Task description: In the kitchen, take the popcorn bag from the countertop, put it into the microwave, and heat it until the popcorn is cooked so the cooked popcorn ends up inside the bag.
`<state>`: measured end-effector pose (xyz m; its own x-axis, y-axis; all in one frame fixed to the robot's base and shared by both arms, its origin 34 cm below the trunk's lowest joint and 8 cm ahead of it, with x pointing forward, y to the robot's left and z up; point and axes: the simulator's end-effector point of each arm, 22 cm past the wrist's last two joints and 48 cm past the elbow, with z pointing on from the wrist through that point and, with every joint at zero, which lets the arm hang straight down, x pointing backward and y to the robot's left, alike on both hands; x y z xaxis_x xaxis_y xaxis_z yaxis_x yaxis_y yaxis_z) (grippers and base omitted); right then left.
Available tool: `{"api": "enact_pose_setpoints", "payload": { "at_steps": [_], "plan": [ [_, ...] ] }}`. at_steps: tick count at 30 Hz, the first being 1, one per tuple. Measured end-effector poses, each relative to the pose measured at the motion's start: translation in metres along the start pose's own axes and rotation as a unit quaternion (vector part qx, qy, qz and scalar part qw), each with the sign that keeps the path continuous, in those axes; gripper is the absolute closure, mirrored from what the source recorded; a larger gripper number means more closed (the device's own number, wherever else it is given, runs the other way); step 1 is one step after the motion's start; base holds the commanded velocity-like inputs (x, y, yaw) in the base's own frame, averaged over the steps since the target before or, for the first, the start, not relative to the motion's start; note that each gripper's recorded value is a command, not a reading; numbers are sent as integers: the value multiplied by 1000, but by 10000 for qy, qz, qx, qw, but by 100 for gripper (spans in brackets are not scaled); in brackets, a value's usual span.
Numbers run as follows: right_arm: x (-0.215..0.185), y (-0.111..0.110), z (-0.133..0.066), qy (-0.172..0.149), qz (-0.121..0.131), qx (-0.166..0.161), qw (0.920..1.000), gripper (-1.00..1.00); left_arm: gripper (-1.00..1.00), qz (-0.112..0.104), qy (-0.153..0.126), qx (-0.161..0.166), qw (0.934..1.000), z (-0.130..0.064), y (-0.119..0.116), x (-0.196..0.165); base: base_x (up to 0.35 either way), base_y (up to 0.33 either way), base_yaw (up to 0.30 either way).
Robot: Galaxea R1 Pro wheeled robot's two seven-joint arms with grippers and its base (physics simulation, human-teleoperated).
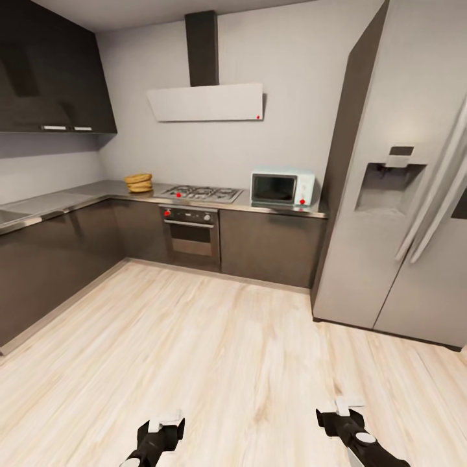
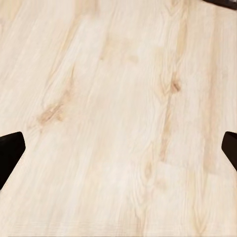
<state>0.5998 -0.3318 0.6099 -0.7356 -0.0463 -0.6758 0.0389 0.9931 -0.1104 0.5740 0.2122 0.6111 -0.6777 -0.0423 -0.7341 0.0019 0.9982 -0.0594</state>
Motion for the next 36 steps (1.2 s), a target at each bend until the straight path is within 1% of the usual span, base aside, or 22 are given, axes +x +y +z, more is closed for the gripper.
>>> {"api": "enact_pose_setpoints", "payload": {
  "at_steps": [8,9,10,12,13,14,15,16,17,18,19,20,22,23,24,25,27,28,29,33,34,36],
  "plan": [
    [-6,1,-6,-13,-10,-14,10000,-100,-100,12,1,6,10000,-5,-1,-5,350,0,0],
    [-6,8,-6,-21,-4,-61,10000,-100,-100,28,5,28,10000,-6,-4,-5,350,0,0],
    [-7,10,-6,-26,3,-71,10000,-100,-100,31,6,32,10000,-6,-5,-5,350,0,0],
    [-27,18,-5,-214,34,-130,9997,-100,-100,25,34,30,10000,-6,-5,-1,350,0,0],
    [-42,25,-5,-367,39,-174,9992,-100,-100,23,54,28,10000,-7,-5,1,350,0,0],
    [-78,42,-8,-728,37,-294,9969,-100,-100,24,78,19,10000,-9,-3,3,350,-14,0],
    [-110,55,-14,-1032,11,-381,9939,-100,-100,16,89,12,10000,-10,-2,4,350,-53,0],
    [-153,70,-25,-1403,-76,-490,9889,-100,-100,8,100,-4,9999,-11,0,4,350,-75,0],
    [-183,78,-34,-1610,-137,-547,9853,-100,-100,9,105,-17,9999,-13,2,3,350,-107,0],
    [-214,91,-49,-1643,-245,-635,9841,-100,-100,4,116,-39,9999,-14,5,3,350,-110,0],
    [-240,93,-61,-1860,-249,-648,9801,-100,-100,5,116,-42,9999,-15,6,2,350,-118,0],
    [-268,97,-78,-2013,-243,-686,9768,-100,-100,5,124,-49,9999,-16,7,2,350,-119,0],
    [-298,99,-98,-2276,-208,-708,9710,-100,-100,5,128,-52,9999,-18,7,1,350,-122,0],
    [-327,99,-120,-2546,-175,-722,9642,-100,-100,7,143,-52,9999,-20,7,1,350,-123,0],
    [-339,98,-130,-2650,-162,-723,9614,-100,-100,8,160,-52,9999,-21,7,2,350,-123,0],
    [-365,96,-154,-2869,-137,-722,9551,-100,-100,3,264,-57,9996,-25,7,13,350,-123,0],
    [-386,93,-177,-3056,-114,-717,9494,-100,-100,1,374,-61,9993,-31,8,25,350,-123,0],
    [-403,90,-198,-3206,-92,-708,9445,-100,-100,-3,495,-70,9987,-37,8,39,350,-123,0],
    [-412,88,-210,-3278,-83,-694,9421,-100,-100,-2,551,-78,9985,-40,10,45,350,-123,0],
    [-416,83,-224,-3324,-87,-663,9408,-100,-100,3,602,-93,9981,-47,12,47,350,-102,0],
    [-417,81,-233,-3400,-85,-654,9381,-100,-100,5,611,-96,9981,-48,12,47,350,-35,0],
    [-413,80,-242,-3444,-76,-660,9365,-100,-100,5,646,-98,9979,-51,12,49,350,-18,0]
  ]
}}
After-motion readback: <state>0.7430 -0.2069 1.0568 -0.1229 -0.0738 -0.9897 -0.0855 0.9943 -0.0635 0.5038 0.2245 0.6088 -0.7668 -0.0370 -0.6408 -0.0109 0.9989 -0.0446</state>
